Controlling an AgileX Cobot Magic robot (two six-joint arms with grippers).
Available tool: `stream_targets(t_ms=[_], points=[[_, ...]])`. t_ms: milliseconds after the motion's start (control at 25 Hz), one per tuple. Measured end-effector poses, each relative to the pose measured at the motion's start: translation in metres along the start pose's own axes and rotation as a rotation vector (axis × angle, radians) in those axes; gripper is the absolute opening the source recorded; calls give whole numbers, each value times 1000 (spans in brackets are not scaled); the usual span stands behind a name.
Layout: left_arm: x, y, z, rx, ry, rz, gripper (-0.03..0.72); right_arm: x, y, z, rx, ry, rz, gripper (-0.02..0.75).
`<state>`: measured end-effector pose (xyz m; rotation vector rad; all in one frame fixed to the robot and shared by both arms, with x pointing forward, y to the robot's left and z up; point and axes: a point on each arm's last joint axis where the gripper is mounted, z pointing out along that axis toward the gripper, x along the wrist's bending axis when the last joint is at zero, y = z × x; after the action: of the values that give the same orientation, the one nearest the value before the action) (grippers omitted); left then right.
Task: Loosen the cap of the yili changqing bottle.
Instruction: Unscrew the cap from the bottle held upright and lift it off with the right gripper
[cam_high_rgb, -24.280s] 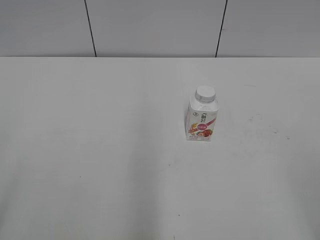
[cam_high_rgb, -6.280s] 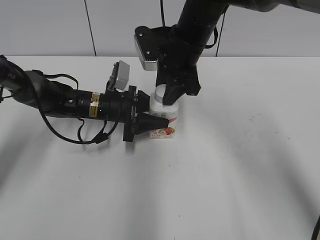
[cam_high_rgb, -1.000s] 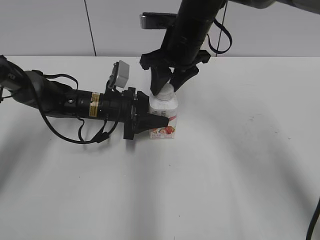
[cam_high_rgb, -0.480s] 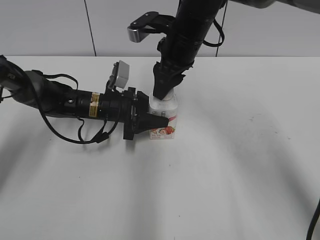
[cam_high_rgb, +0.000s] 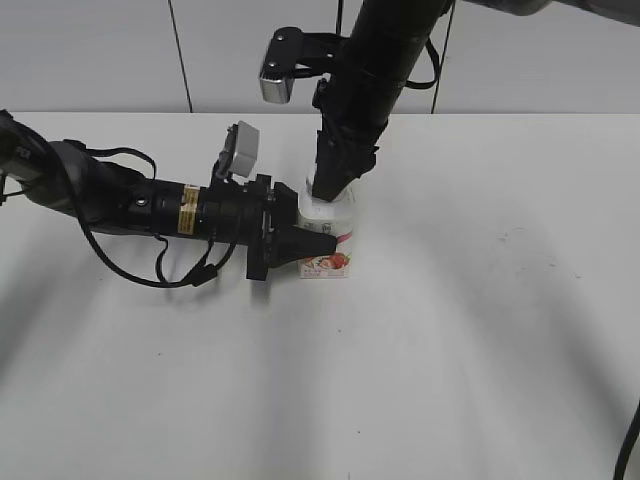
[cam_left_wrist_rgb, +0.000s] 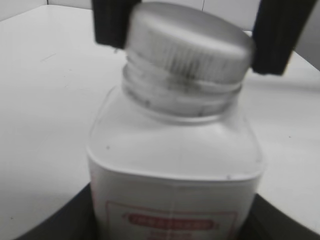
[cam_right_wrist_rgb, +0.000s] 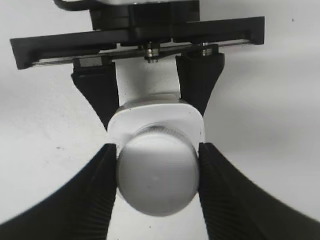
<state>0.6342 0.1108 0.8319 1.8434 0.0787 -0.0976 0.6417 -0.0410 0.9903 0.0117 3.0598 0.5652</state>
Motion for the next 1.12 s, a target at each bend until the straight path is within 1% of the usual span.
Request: stream_targets(t_ms=[160,320,1120], points=[[0,0,0,1,-1,2,370,0,0,0,-1,1,-92,389],[0,0,0,1,-1,2,370,0,0,0,0,3,-147,389],[0,0,0,1,-1,2,370,0,0,0,0,3,-156,387]])
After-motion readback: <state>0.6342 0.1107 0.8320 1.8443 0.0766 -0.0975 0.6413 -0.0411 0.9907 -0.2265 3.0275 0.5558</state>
